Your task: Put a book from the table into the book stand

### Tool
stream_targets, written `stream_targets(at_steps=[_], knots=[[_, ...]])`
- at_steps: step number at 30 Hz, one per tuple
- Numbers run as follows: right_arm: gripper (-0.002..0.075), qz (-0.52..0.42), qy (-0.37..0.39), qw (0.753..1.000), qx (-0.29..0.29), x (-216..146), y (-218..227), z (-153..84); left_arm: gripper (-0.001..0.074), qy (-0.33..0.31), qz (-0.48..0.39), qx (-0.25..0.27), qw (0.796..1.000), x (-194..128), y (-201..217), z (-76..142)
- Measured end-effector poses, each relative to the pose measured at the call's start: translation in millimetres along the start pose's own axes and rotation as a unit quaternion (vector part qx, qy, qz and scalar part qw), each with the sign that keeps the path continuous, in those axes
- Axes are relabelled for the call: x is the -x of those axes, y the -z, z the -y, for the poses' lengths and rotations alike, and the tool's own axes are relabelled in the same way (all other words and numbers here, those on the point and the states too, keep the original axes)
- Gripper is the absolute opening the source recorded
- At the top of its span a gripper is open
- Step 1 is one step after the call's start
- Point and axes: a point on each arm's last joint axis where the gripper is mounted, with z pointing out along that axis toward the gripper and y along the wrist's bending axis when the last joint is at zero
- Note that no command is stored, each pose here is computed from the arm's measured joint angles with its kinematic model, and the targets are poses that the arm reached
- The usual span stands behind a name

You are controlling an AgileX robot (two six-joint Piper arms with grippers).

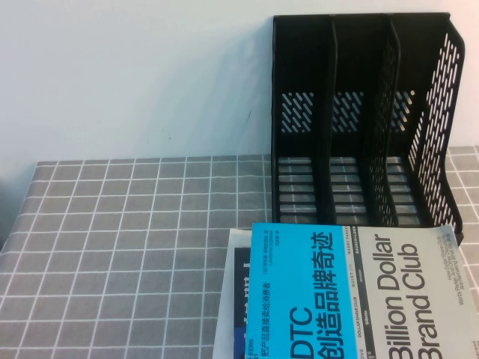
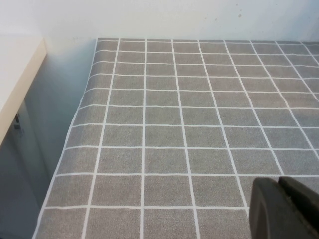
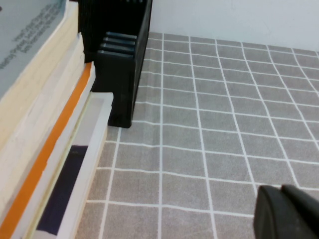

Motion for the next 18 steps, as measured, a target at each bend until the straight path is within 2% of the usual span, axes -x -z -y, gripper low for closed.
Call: stream_targets(at_steps=[18], knots=[[-0.0003,0.008,-0.007,1.0,0.002,1.5,0.0,-0.4,-0.0004,-0.013,0.013,-0.001,1.0,2.3,0.0,0.2]])
